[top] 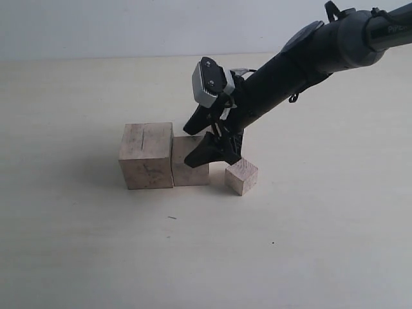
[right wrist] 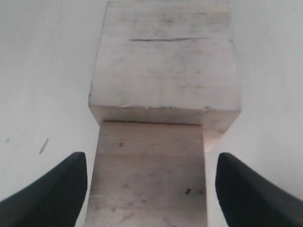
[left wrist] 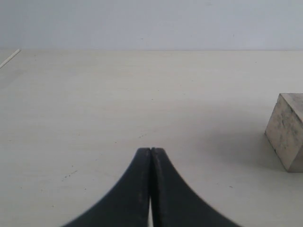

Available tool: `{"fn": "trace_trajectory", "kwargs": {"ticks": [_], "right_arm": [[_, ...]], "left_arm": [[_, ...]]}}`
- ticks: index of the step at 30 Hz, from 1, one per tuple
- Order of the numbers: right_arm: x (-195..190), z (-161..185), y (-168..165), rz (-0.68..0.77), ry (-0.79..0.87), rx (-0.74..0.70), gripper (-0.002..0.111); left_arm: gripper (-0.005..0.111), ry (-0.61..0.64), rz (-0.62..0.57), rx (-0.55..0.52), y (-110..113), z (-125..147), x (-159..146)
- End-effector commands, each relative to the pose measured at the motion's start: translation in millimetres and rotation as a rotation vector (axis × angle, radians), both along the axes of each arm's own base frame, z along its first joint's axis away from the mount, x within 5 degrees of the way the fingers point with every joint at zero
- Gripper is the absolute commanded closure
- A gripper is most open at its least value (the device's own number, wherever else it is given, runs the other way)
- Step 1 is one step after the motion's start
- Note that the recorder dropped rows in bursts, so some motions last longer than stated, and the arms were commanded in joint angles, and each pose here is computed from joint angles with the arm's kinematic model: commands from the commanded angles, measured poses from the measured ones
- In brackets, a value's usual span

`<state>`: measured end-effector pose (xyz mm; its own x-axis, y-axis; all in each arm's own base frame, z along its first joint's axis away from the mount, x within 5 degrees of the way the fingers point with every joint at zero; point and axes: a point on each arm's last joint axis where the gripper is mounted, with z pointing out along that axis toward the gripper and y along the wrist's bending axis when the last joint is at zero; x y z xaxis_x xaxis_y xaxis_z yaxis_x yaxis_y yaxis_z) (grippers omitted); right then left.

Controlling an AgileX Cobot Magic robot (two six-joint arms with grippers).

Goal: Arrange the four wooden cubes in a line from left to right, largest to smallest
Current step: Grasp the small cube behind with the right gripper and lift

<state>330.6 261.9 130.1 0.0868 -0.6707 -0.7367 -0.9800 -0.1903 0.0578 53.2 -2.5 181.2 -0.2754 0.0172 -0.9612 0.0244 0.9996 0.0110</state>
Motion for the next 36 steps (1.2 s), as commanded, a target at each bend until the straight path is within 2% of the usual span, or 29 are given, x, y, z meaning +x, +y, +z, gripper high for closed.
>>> {"fn": "trace_trajectory", "kwargs": {"ticks": [1, 5, 10, 14, 18, 31, 33, 36], "right_arm": [[-1, 39, -4, -0.041, -0.056, 0.018, 0.036], [-3, 65, -11, -0.101, -0.090, -0.033, 0.037], [11, 101, -29, -0.392, -0.256, -0.139, 0.046], [18, 115, -39, -0.557, -0.312, -0.167, 0.047], [20, 110, -38, -0.555, -0.308, -0.177, 0.047], [35, 58, -34, -0.586, -0.230, -0.229, 0.047], [38, 54, -33, -0.611, -0.225, -0.216, 0.041], [43, 45, -32, -0.641, -0.231, -0.209, 0.028]], "left_arm": [[0.107, -0.012, 0.003, 0.002, 0, 0, 0], [0.107, -0.012, 0.003, 0.002, 0, 0, 0], [0.107, -0.012, 0.003, 0.002, 0, 0, 0], [0.107, -0.012, 0.003, 0.002, 0, 0, 0], [0.107, -0.012, 0.003, 0.002, 0, 0, 0], [0.107, -0.012, 0.003, 0.002, 0, 0, 0], [0.107, -0.012, 0.003, 0.002, 0, 0, 0], [0.107, -0.012, 0.003, 0.002, 0, 0, 0]]}}
